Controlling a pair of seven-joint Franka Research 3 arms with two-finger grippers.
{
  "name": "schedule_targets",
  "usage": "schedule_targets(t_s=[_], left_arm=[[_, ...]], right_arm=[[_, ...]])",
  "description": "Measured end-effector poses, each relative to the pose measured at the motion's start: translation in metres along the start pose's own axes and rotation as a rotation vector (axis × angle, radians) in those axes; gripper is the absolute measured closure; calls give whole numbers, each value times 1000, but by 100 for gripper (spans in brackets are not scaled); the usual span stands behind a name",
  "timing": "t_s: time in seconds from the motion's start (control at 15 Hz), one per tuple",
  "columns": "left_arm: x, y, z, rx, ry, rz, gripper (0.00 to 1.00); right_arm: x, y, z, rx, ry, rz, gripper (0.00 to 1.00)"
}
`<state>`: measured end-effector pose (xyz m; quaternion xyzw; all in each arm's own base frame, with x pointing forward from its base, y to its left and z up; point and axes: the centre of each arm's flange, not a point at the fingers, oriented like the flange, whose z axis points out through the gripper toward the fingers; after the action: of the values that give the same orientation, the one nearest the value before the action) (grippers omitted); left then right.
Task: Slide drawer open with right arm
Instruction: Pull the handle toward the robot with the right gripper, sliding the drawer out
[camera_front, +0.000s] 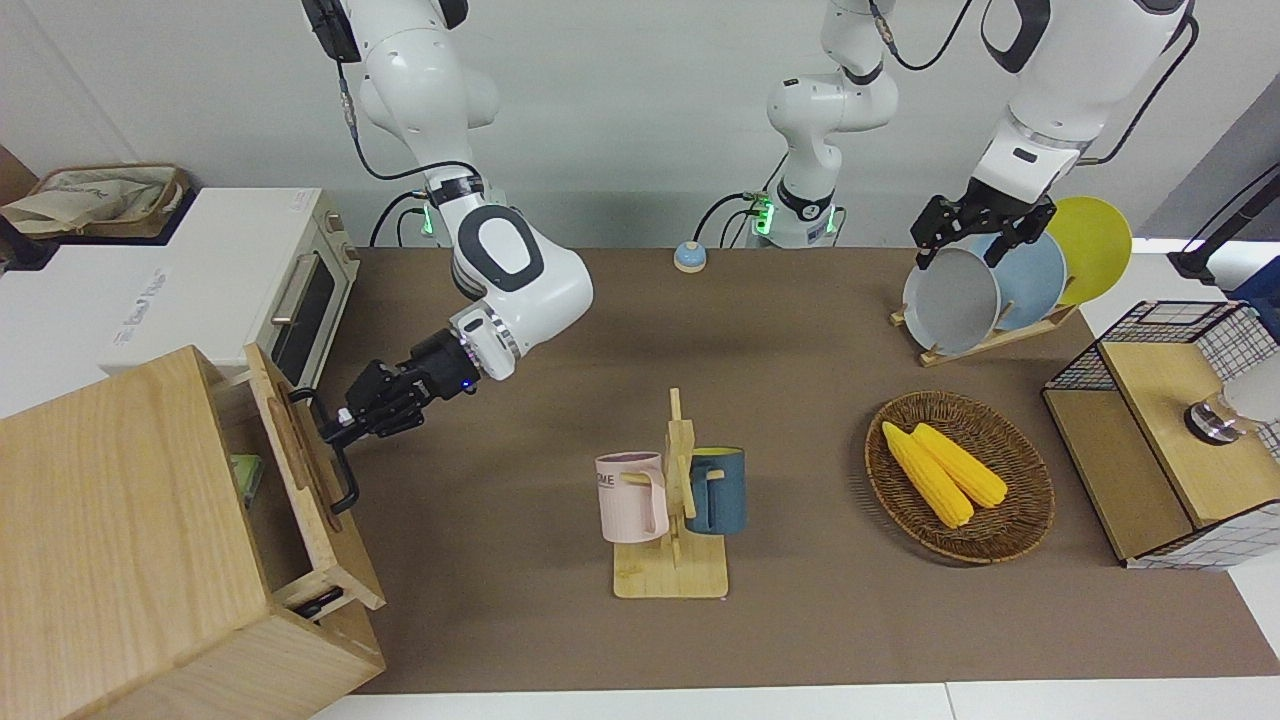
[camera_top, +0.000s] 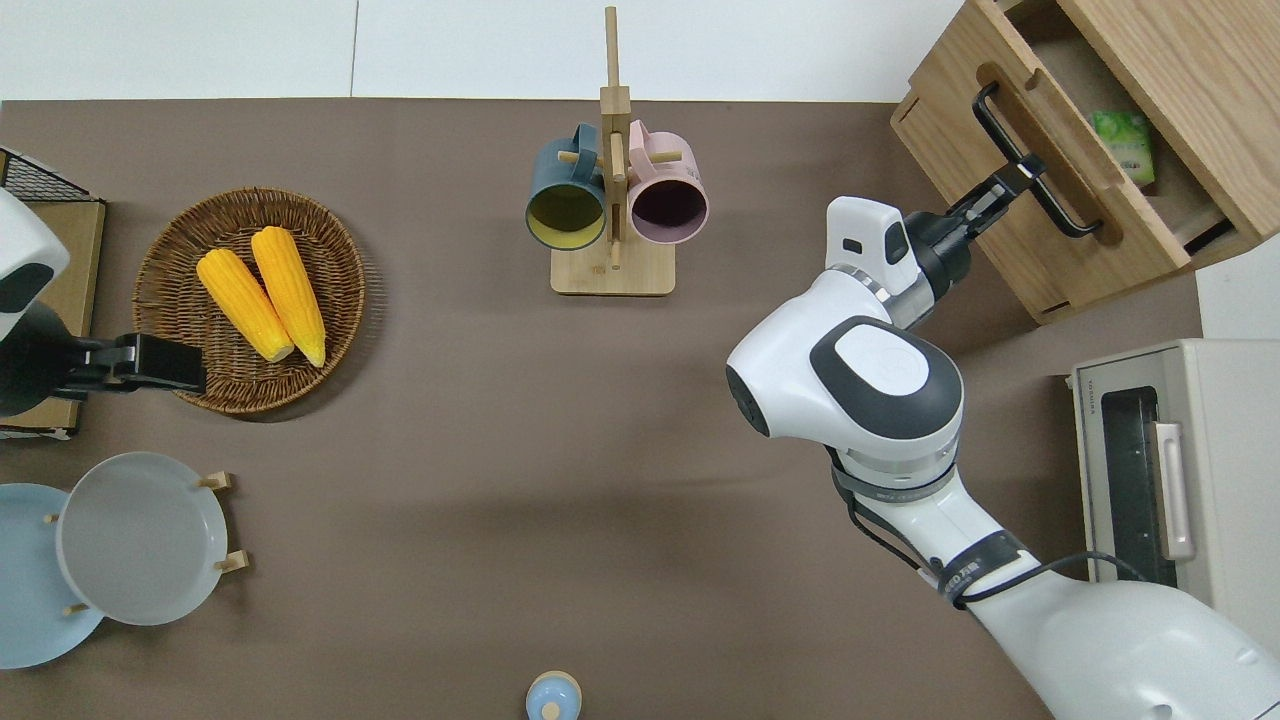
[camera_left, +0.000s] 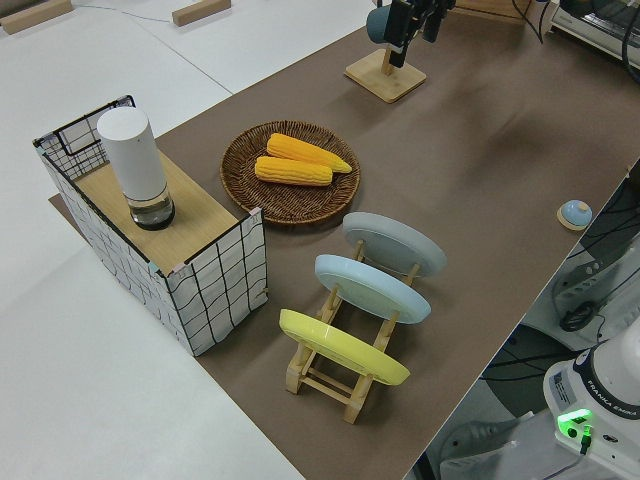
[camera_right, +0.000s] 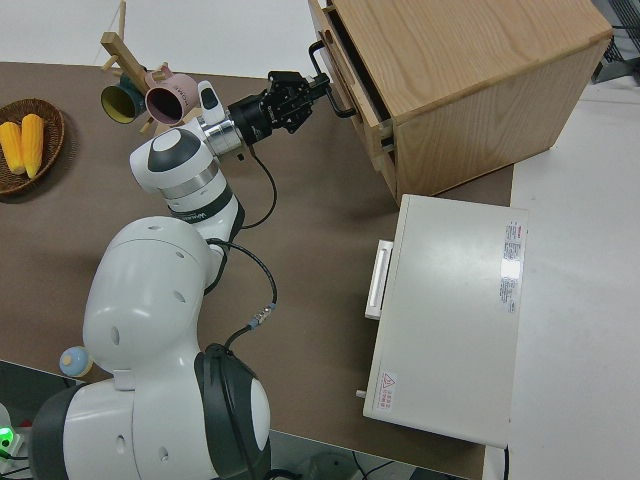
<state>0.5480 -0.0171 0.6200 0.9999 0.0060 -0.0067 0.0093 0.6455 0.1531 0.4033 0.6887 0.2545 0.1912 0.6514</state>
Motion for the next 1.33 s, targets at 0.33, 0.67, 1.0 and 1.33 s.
schedule_targets(t_s=[0.33,0.67,1.0,1.33], left_arm=[[0,0,0,0,0,0,0],[0,0,0,0,0,0,0],[0,0,0,0,0,0,0],[0,0,0,0,0,0,0]], right_arm=[[10,3,-37,28,-27,6,81],[18,8,-72,66,-46,14,81],[21,10,-89,87,-51,18,81],[24,11,-104,101,-54,23,81]])
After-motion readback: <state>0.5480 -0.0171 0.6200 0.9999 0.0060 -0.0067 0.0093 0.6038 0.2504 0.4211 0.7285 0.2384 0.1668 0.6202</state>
